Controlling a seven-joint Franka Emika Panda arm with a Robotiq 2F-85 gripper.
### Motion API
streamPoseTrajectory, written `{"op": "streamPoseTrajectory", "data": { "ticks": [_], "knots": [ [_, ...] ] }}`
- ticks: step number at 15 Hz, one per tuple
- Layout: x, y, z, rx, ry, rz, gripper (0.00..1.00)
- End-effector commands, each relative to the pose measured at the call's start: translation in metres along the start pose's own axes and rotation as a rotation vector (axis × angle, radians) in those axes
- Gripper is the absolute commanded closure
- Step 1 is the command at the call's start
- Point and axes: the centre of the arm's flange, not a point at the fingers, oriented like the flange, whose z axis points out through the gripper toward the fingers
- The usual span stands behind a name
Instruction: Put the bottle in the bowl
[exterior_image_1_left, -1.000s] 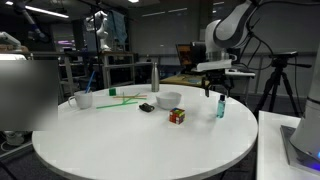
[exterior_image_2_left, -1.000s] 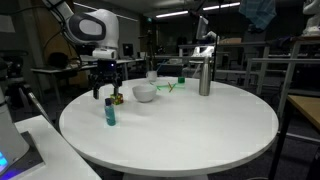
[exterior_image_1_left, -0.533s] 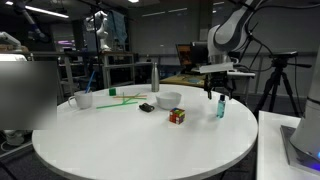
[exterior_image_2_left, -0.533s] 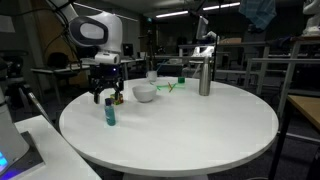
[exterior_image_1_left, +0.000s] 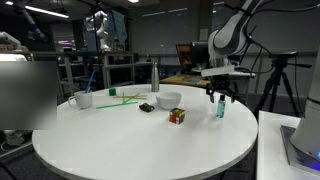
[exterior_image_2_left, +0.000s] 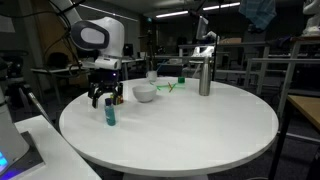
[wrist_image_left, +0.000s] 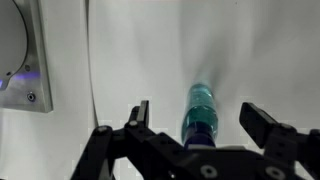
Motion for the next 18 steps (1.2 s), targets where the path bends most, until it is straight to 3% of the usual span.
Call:
{"op": "streamPoseTrajectory", "data": {
  "ticks": [1,3,4,5,7,15,18],
  "knots": [
    [-0.0044,0.0533,0.0241,0.018,-0.017,-0.008,0.03],
    [-0.0029,0.0544,0.0272,0.011,-0.023,-0.009,0.00],
    [-0.0020,0.0547,0.0280,0.011,-0.027,-0.008,0.04],
    [-0.0013,0.0549,0.0290,0.011,-0.031,-0.009,0.28],
    [0.0000,0.0551,0.0310,0.009,-0.038,-0.010,0.32],
    [-0.0016,0.0535,0.0299,0.005,-0.049,-0.024,0.92],
    [-0.0040,0.0512,0.0262,0.007,-0.045,-0.028,0.92]
  ]
}}
